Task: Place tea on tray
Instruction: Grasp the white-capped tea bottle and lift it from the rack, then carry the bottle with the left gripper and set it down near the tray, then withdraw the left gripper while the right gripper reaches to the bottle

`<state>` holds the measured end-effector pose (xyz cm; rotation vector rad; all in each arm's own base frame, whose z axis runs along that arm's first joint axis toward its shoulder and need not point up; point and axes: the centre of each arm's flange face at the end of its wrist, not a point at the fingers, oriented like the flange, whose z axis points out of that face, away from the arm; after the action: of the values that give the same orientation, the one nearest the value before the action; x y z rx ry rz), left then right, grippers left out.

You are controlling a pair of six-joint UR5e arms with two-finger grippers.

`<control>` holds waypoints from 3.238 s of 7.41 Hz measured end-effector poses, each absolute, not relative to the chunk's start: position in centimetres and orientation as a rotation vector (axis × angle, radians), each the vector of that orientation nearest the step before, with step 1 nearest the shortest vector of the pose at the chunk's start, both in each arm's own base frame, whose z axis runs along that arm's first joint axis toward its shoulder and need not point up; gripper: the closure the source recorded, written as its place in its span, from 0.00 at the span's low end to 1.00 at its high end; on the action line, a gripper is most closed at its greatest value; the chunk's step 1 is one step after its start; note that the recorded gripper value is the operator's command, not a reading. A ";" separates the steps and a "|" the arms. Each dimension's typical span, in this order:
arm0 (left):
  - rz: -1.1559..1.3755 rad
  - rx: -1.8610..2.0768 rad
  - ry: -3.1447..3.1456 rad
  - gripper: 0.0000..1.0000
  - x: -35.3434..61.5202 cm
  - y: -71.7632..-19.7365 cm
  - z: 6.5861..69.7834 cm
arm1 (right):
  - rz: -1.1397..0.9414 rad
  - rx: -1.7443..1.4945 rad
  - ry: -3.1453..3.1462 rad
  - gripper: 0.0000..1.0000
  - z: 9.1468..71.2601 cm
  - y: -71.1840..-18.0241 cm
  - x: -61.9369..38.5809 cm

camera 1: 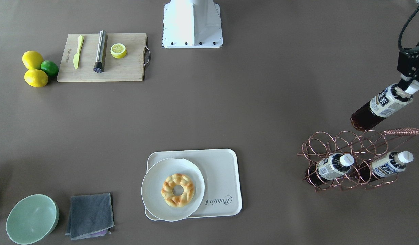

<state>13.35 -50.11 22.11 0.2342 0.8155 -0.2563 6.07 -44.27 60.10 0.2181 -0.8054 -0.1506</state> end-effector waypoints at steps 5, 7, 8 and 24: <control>-0.192 0.271 0.830 1.00 37.5 -43.6 9.1 | -0.154 0.210 -0.808 0.00 60.3 -44.2 5.8; -0.155 0.278 0.821 1.00 43.2 -41.6 6.7 | -0.154 0.204 -0.819 0.00 60.6 -43.9 5.6; -0.149 0.270 0.824 1.00 45.2 -41.0 5.5 | -0.155 0.201 -0.828 0.00 60.6 -43.7 5.6; -0.123 0.336 0.900 0.03 43.7 -36.8 6.9 | -0.076 0.223 -0.925 0.00 48.3 -46.3 -0.8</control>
<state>43.65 -36.80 6.87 0.3357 0.9003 -0.1234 -0.84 -46.33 48.32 0.2233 -0.9246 -0.0756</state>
